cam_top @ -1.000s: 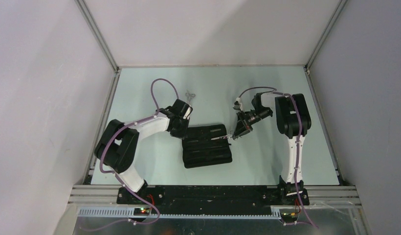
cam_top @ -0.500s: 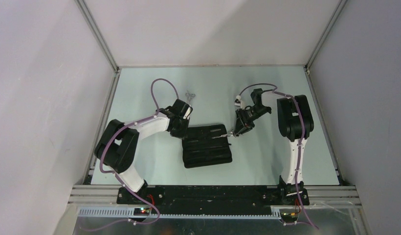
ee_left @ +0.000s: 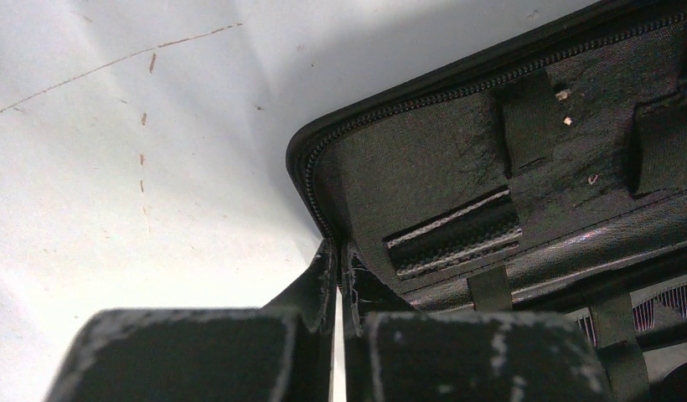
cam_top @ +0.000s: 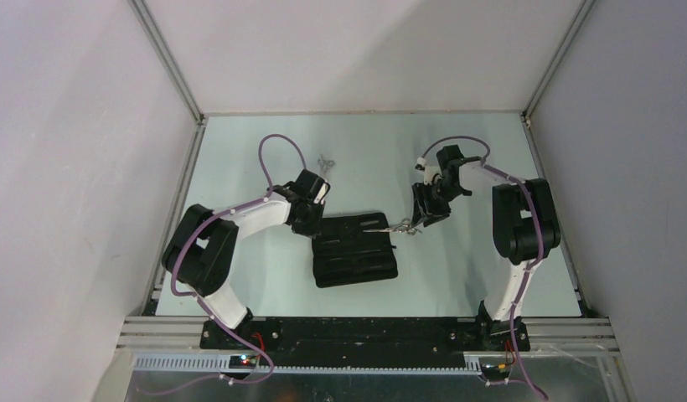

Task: Sort the hair-cutting tools
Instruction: Place the scissors at the center of the board.

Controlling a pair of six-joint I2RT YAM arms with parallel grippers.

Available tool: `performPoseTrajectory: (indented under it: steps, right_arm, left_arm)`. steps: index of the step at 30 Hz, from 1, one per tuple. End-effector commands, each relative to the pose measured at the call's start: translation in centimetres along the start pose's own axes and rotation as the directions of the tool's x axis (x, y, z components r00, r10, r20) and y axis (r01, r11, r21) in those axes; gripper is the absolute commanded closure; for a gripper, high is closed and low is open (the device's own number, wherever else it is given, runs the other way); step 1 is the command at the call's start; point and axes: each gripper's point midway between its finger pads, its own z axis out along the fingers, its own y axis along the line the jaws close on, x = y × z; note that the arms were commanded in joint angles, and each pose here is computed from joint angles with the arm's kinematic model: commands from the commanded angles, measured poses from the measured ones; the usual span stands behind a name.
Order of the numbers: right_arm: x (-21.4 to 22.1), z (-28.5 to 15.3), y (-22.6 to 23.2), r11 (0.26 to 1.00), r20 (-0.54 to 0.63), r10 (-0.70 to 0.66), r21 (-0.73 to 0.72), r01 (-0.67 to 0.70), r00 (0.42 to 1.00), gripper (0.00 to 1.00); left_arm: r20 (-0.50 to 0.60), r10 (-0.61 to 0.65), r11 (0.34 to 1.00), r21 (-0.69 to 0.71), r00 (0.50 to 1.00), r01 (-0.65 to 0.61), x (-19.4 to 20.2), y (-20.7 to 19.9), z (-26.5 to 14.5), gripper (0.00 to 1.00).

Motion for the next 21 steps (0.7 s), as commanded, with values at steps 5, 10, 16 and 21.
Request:
performPoseTrajectory:
  steps: [5,10,16,21]
  right_arm:
    - [-2.1,-0.8,0.0,0.984,0.122,-0.033,0.18,0.011,0.992,0.52]
    - [-2.8,0.1,1.2,0.975,0.139,-0.094,0.211,0.063,0.986,0.55]
    - [-2.7,1.0,1.3,0.962,0.134,-0.096,0.268,0.057,0.986,0.6]
    - [-2.4,1.6,2.0,0.951,0.118,-0.129,0.296,0.089,0.985,0.62]
  left_arm:
    - [0.003,0.02,0.998,0.062,1.0,-0.02,0.2,-1.9,1.0,1.0]
    - [0.003,0.017,0.998,0.064,1.0,-0.017,0.1,-2.0,1.0,1.0]
    - [0.003,0.016,0.998,0.065,1.0,-0.017,0.1,-2.0,1.0,1.0]
    - [0.003,0.016,0.998,0.066,1.0,-0.016,0.1,-2.1,1.0,1.0]
